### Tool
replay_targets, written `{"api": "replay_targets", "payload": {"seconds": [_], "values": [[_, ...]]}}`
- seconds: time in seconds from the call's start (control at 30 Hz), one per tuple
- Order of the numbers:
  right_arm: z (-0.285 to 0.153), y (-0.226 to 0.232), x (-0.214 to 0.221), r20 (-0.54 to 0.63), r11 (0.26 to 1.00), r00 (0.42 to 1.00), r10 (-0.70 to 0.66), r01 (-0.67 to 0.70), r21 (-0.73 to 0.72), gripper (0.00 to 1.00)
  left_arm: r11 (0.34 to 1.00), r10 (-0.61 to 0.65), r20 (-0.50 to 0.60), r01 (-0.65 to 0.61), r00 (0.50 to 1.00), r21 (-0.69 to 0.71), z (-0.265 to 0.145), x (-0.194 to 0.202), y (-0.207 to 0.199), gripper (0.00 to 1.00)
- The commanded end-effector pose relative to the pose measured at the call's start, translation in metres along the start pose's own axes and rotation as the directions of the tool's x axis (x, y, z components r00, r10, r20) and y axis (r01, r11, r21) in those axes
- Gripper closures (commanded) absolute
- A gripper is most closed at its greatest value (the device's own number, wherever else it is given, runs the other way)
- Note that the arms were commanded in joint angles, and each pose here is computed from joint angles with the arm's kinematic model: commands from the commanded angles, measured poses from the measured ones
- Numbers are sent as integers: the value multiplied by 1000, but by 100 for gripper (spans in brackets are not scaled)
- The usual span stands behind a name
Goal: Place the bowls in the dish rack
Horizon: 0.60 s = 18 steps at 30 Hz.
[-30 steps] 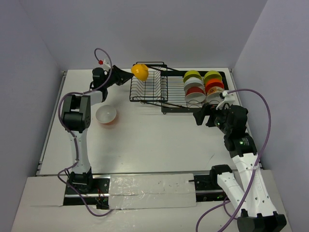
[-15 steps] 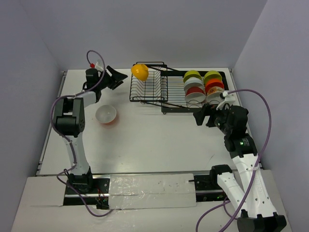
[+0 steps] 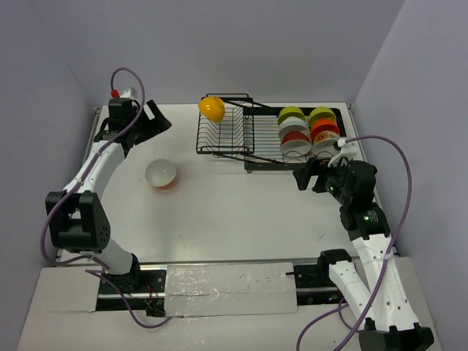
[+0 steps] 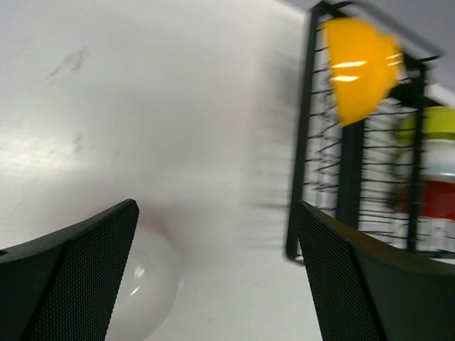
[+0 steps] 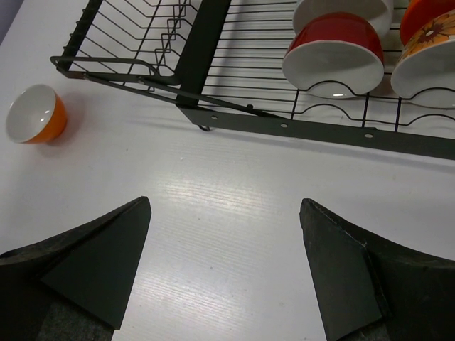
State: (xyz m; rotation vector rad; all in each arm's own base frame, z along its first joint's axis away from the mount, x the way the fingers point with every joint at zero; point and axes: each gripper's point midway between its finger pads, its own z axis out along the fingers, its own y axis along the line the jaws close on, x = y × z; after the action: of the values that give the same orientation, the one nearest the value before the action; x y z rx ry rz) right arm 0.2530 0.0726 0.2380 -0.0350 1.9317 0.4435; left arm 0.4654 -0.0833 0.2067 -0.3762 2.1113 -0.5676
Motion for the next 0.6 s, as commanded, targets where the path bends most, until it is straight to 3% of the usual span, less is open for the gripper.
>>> {"api": "replay_targets", "payload": {"seconds": [0.0, 0.17, 0.3, 0.57], "values": [[-5, 7, -13, 37, 999, 999, -31, 32, -20, 7, 949, 95, -198, -148, 976, -278, -30, 55, 61, 2], [-1, 7, -5, 28, 999, 999, -20, 21, -33, 7, 892, 174, -253, -261, 952, -370, -46, 82, 67, 1], [1, 9, 1, 13, 999, 1000, -7, 8, -52, 7, 875, 219, -282, -316, 934, -367, -42, 98, 49, 2], [-2, 10, 5, 16, 998, 1000, -16, 17, -59, 7, 849, 230, -333, -356, 914, -391, -18, 126, 40, 21]]}}
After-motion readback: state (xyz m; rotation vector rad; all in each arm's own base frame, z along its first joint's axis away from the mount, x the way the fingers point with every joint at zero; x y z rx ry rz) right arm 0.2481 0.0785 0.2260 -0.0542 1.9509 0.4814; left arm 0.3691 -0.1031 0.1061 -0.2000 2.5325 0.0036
